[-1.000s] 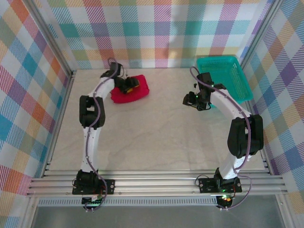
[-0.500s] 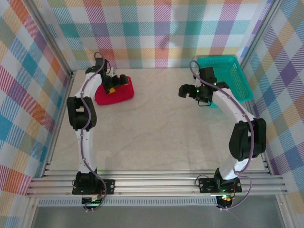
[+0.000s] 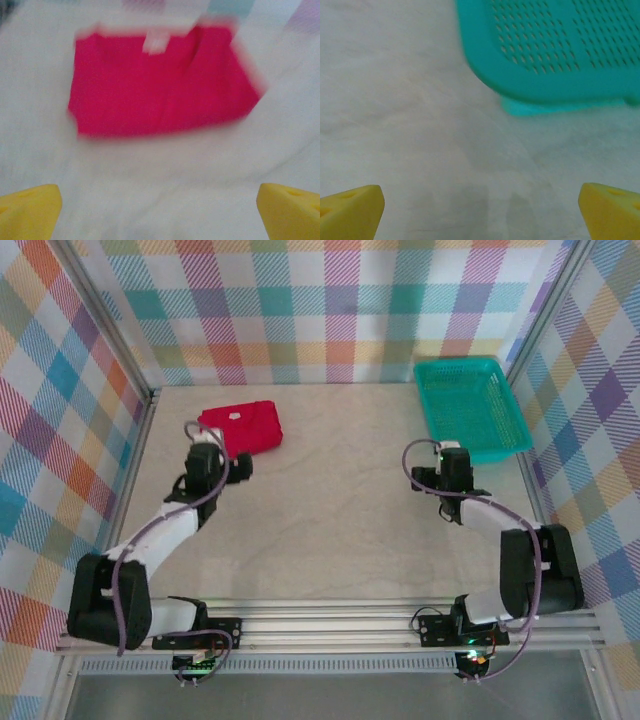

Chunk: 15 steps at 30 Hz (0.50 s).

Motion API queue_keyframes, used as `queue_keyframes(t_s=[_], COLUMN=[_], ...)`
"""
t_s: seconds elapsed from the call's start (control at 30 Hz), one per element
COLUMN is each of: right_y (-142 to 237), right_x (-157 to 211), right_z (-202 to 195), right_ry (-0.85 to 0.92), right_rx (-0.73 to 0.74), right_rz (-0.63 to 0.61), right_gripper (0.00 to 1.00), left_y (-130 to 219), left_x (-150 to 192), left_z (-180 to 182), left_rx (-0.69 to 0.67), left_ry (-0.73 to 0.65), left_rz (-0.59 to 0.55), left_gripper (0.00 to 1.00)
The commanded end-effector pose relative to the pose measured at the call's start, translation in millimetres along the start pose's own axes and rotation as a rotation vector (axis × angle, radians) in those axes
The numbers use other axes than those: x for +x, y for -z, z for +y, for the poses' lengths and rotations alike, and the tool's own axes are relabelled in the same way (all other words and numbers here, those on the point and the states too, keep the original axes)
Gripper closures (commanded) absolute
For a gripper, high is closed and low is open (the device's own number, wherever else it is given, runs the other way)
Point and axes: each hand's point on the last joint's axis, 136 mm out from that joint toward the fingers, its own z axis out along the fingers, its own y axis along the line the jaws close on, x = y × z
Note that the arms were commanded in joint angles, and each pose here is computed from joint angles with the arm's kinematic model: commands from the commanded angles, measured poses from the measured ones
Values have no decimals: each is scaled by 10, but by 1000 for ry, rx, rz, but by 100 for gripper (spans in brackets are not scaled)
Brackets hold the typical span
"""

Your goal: Fold the inside-out t-shirt

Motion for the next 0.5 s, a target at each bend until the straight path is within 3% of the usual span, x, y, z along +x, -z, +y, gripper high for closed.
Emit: queue_keyframes(t_s=[0.0,0.2,0.37,0.47], right_y=[-35,-41,-25,-21], right_x=[-287,-306,-249,-244], right_z=[-171,-128,-132,-143], right_ry=[-25,-88,-88,-96], right_rx=[70,-31,-49,-45], right_rz=[-188,-293,-384,-372], right_gripper=[0,0,0,0], left_y=[-47,-101,-258,-329], left_x=[39,132,210,301], left_z=[172,119,227,287], left_rx=[-71,-42,-58,-50], left_ry=[-30,-129,-75,-42], left_rz=[-145,-215,-210,-203], left_gripper=[0,0,0,0])
